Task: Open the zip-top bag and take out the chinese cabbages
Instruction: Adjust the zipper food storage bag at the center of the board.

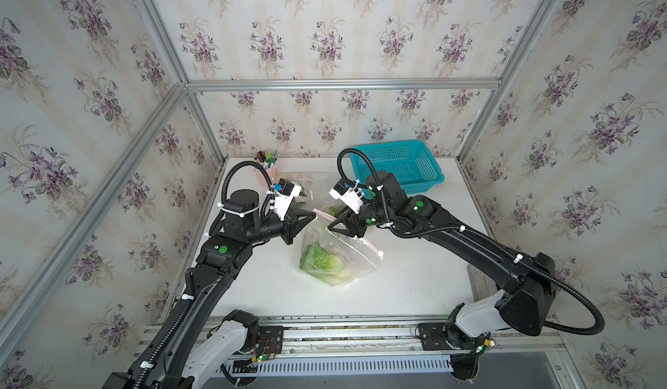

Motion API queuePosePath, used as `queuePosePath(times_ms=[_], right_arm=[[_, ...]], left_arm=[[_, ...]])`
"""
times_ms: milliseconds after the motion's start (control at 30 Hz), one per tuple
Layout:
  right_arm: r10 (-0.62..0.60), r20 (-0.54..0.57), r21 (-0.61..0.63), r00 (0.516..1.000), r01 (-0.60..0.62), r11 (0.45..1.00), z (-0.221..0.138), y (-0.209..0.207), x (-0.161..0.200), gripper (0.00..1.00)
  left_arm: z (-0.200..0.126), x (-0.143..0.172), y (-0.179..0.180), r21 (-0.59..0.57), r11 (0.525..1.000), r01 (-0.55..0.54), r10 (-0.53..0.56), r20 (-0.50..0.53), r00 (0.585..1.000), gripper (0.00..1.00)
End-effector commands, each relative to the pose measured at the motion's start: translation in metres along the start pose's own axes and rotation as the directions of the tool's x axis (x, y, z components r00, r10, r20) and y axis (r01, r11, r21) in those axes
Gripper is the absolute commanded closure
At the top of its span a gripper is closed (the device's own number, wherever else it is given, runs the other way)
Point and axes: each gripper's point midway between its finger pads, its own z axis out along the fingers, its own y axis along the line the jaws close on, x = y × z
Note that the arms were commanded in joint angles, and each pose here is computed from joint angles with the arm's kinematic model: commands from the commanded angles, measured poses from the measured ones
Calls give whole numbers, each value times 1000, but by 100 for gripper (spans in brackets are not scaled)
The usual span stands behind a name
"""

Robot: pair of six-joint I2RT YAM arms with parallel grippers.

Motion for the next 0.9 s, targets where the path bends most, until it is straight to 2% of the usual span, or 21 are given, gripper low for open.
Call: queuePosePath(times_ms=[0, 33, 67, 100, 267, 300, 400, 533, 667, 800, 867], right_arm=[[-34, 0, -20, 999, 34, 999, 3, 2, -8, 84], [-41, -1, -25, 999, 41, 999, 5, 2, -11, 95], [-43, -4, -29, 999, 43, 999, 6, 2, -14, 100], [-46, -8, -33, 999, 46, 998, 7, 2, -16, 100], [-53, -13, -24, 999, 53, 998, 18, -6, -31, 100], [-58, -6, -24, 998, 58, 998, 20, -7, -36, 100], [-89, 37, -54, 995, 91, 994, 27, -6, -58, 100], [-138, 126, -111, 982, 152, 982, 33, 2, -105, 100], [-178, 204, -157, 963, 212, 965, 38, 9, -159, 100], [-204, 331, -207, 921, 281, 937, 31, 22, -213, 100], [-156, 395, -301, 905, 288, 909, 23, 31, -228, 100]], left_arm=[[1, -3, -4, 26, 1000, 5, -5, 8, 1000, 98], [2, -3, -3, 25, 1000, 10, -10, 6, 1000, 96], [2, -3, -2, 17, 1000, 14, -14, 6, 1000, 92], [2, -3, 1, 4, 1000, 21, -21, 6, 1000, 83], [-10, -7, 20, -152, 987, 55, -51, 32, 998, 12], [-14, -9, 23, -184, 981, 60, -54, 33, 998, 1], [-30, -13, 38, -323, 943, 86, -82, 28, 996, 1], [-58, -19, 61, -494, 855, 158, -153, 50, 987, 1], [-91, -33, 78, -552, 775, 308, -262, 163, 951, 1], [-120, -48, 87, -521, 721, 456, -352, 292, 889, 1], [-133, -53, 89, -515, 696, 501, -375, 334, 865, 1]])
